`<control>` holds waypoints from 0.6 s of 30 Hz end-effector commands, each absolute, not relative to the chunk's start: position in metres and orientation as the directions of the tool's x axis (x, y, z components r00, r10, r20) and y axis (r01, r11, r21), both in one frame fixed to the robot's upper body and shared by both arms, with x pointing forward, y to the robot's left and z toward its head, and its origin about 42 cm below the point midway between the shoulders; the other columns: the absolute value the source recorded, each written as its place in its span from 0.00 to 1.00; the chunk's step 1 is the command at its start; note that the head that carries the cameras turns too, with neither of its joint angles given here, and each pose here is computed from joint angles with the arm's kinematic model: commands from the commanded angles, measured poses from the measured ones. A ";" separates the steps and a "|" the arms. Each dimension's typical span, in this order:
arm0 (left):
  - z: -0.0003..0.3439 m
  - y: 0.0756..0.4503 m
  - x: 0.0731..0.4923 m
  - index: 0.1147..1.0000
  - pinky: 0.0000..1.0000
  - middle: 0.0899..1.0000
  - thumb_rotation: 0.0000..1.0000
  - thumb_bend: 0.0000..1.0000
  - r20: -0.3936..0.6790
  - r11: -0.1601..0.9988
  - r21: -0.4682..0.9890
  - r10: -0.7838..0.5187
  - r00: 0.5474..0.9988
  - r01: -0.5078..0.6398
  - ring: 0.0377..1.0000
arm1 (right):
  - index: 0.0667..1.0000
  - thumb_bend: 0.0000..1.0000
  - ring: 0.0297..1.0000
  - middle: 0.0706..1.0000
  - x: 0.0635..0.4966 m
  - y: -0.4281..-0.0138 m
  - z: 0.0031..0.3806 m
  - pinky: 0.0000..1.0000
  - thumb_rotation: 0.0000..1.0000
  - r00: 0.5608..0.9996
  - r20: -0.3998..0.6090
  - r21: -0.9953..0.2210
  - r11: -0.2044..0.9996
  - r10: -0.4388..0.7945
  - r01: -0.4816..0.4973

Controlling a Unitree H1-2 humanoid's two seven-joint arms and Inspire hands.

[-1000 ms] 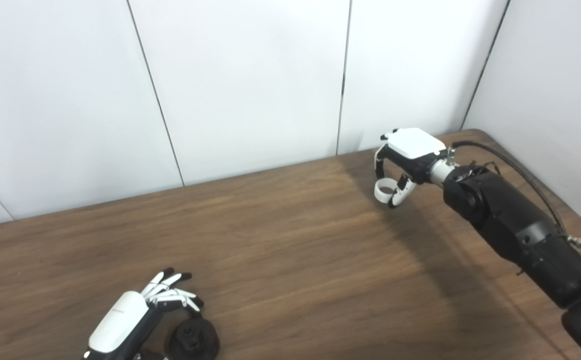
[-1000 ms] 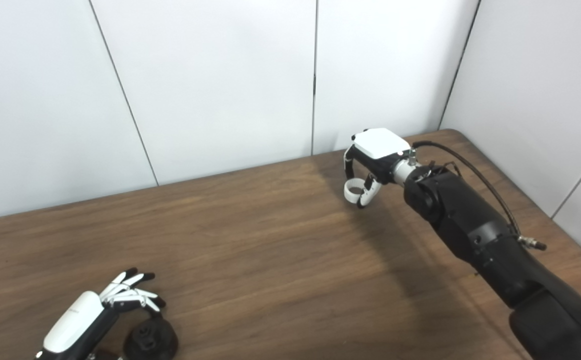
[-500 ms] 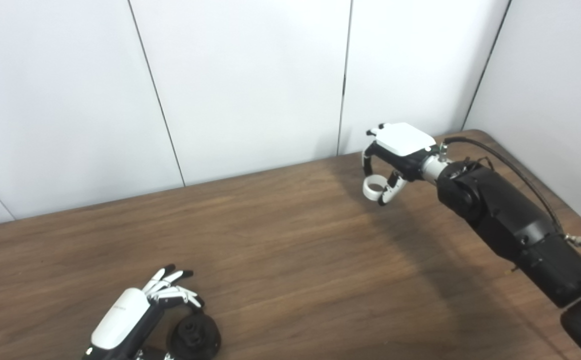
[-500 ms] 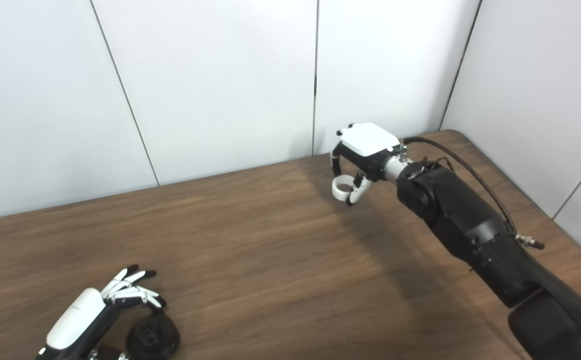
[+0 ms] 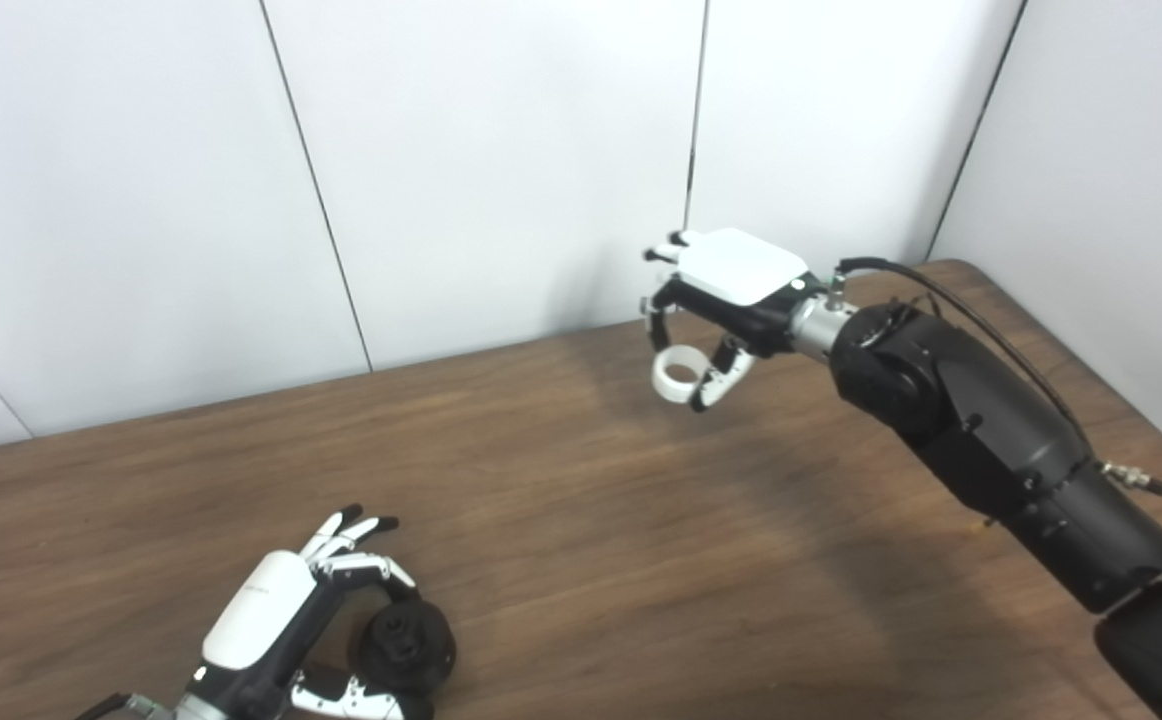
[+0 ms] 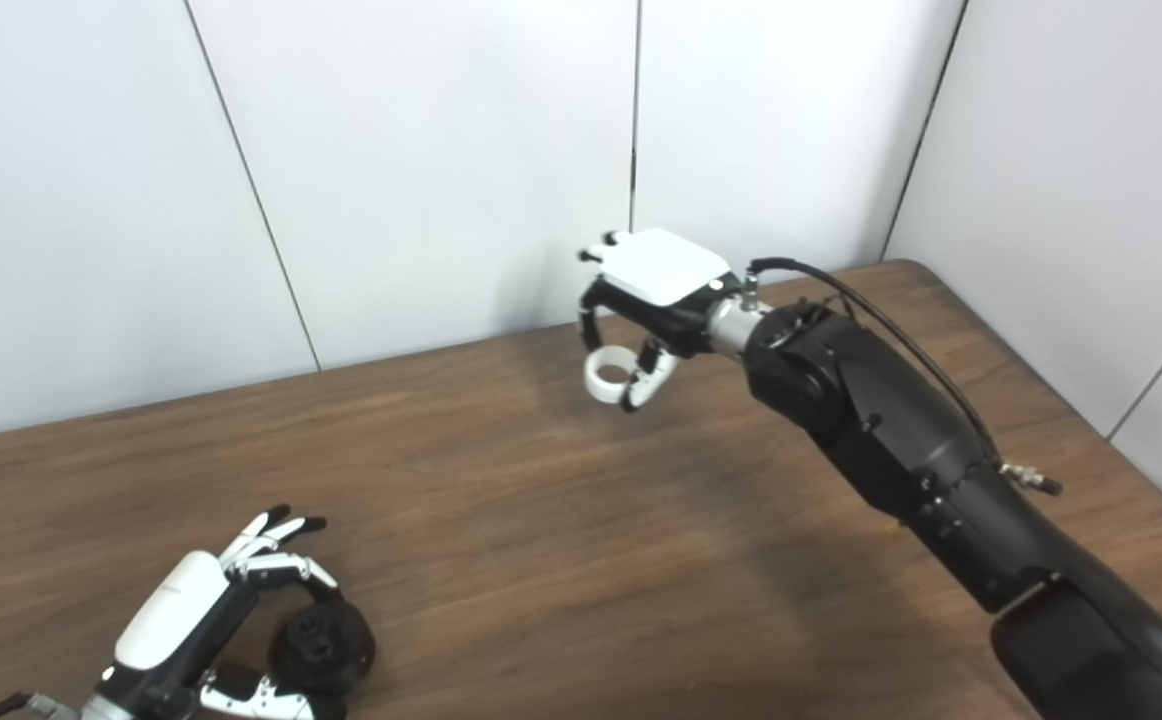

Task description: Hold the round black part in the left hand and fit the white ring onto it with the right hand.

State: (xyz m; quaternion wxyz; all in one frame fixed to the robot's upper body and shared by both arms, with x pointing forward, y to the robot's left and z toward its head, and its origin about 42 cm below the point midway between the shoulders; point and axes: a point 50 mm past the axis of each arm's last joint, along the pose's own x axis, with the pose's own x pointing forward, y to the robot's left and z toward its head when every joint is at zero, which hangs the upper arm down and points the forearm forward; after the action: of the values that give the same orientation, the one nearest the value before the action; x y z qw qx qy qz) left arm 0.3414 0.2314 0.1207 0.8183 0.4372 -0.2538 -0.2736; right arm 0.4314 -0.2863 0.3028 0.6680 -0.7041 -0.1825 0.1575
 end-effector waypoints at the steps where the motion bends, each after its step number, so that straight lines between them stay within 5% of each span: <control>1: 0.117 0.224 0.343 0.42 1.00 0.65 0.06 0.52 0.162 0.454 0.858 -0.681 0.714 0.239 0.90 | 0.44 0.53 0.95 0.72 0.431 -0.276 0.343 1.00 0.14 0.839 0.121 -0.988 -0.015 0.531 0.153; 18: 0.099 0.193 0.341 0.41 1.00 0.65 0.06 0.52 0.115 0.422 0.862 -0.704 0.701 0.282 0.90 | 0.44 0.53 0.96 0.72 0.408 -0.198 0.363 1.00 0.14 0.659 0.166 -0.985 0.088 0.734 0.150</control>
State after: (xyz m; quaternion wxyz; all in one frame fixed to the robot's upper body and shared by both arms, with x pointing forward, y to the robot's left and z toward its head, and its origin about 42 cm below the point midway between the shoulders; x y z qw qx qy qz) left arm 0.3525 0.2020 0.1185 0.8126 0.4399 -0.2586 -0.2816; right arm 0.4109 -0.2081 0.3316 0.6663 -0.6418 -0.2975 0.2359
